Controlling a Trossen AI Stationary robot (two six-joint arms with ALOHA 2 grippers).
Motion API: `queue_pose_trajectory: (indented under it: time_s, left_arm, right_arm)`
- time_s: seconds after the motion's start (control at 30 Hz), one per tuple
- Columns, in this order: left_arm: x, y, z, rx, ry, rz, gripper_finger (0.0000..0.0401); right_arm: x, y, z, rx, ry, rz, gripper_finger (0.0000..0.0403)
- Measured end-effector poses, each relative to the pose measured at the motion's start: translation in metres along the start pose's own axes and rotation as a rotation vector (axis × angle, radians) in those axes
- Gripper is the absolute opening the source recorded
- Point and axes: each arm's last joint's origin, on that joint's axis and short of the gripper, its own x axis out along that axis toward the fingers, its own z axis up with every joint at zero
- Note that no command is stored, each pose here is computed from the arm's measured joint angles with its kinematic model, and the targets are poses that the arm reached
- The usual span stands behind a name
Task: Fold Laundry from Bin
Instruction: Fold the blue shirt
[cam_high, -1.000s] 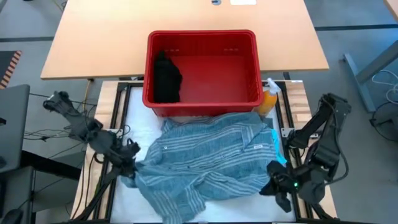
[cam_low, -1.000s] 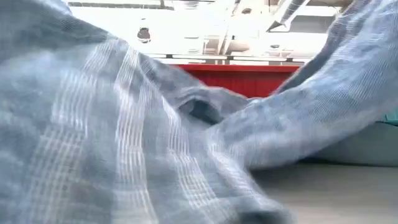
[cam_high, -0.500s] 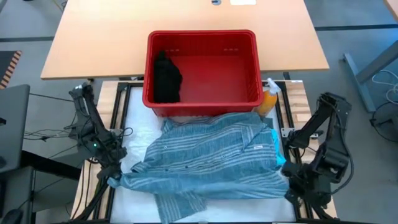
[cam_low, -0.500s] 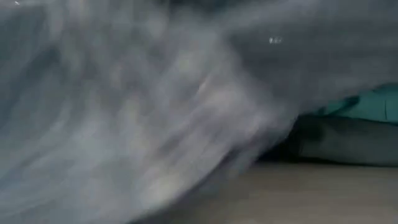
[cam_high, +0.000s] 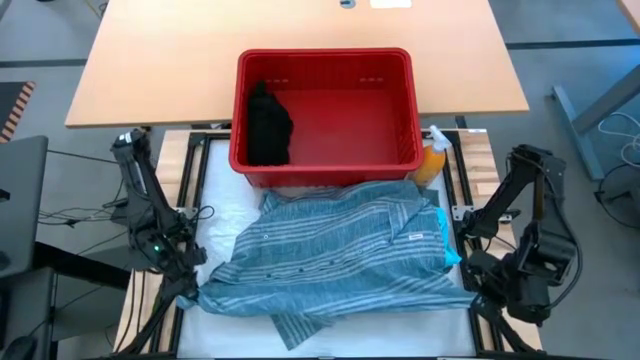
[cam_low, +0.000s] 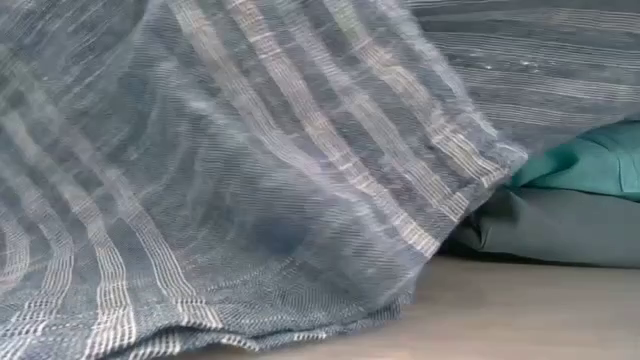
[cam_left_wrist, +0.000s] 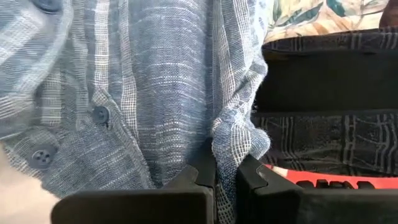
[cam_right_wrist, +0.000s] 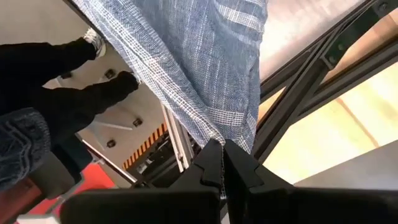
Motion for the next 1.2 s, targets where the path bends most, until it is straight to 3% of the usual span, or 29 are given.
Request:
queue_pose_trajectory:
  time_s: [0.2,0.47,0.83,1.0,1.2]
  left_arm:
    - [0.024,0.001,-0.006,0.037,0.007,0.066,0.0000]
    - [0.070,0.010,-0.017,0.162,0.024,0.142,0.0000]
    - [0.126,0.029,-0.033,0.080,0.103,0.093,0.0000]
    - [0.137,0.033,-0.036,0.046,0.103,0.067,0.0000]
    - [0.141,0.028,-0.036,0.099,0.069,0.066,0.0000]
  right_arm:
    - [0.002,-0.002,0.000,-0.031,0.010,-0.022,0.0021]
    - [0.014,-0.009,0.001,-0.248,0.084,-0.121,0.0021]
    - [0.014,-0.012,0.001,-0.296,0.124,-0.154,0.0020]
    - [0.014,-0.011,0.000,-0.298,0.131,-0.154,0.0024]
    - [0.014,-0.011,0.001,-0.295,0.132,-0.148,0.0021]
